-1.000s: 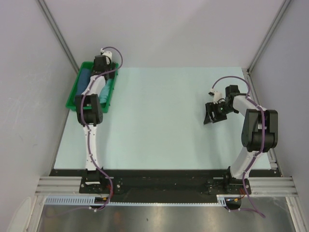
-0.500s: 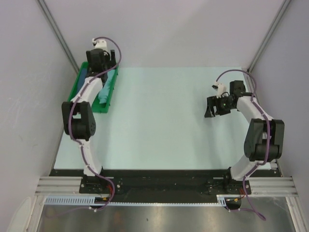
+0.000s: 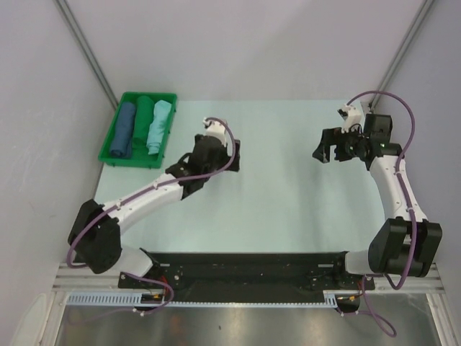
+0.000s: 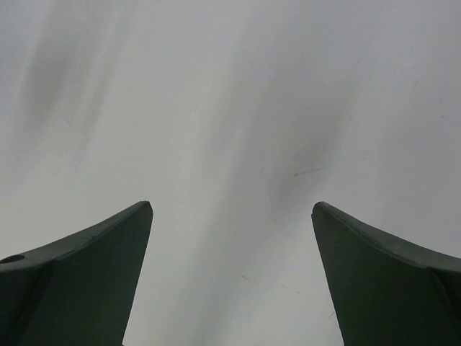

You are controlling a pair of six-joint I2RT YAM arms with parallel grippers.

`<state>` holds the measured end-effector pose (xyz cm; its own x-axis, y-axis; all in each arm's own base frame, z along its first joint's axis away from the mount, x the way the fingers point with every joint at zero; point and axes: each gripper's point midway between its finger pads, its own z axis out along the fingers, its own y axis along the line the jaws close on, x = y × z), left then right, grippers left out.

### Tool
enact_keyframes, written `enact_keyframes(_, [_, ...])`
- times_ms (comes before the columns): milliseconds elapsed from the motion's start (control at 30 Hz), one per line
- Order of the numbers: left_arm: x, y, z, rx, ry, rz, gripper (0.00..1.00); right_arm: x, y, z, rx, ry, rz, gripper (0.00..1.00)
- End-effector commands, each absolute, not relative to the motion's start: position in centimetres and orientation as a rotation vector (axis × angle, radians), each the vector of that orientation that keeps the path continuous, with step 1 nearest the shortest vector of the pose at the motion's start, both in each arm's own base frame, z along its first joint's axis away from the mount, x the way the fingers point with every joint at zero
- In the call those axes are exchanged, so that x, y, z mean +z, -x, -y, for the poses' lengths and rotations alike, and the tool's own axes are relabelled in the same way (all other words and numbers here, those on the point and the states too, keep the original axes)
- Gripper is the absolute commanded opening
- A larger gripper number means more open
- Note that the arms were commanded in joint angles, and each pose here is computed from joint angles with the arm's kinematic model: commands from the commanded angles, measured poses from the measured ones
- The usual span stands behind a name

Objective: Roll the t-shirts
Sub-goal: Reset both arms

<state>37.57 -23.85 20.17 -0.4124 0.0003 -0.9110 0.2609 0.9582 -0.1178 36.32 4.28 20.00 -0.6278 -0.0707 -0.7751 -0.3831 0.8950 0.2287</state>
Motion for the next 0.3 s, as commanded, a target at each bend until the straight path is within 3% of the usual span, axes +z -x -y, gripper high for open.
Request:
enact_keyframes(0, [18.8,-33.5,22.7,-0.346,-0.026,-2.056,1.00,21.2,-36.0,-5.0,0.550,0.283,-2.179,1.00])
enact_keyframes(267, [21.0,-31.5,20.3,-0.353,0.013,-1.975,1.00,21.5,-36.2,-5.0,0.536,0.276,-2.154,1.00])
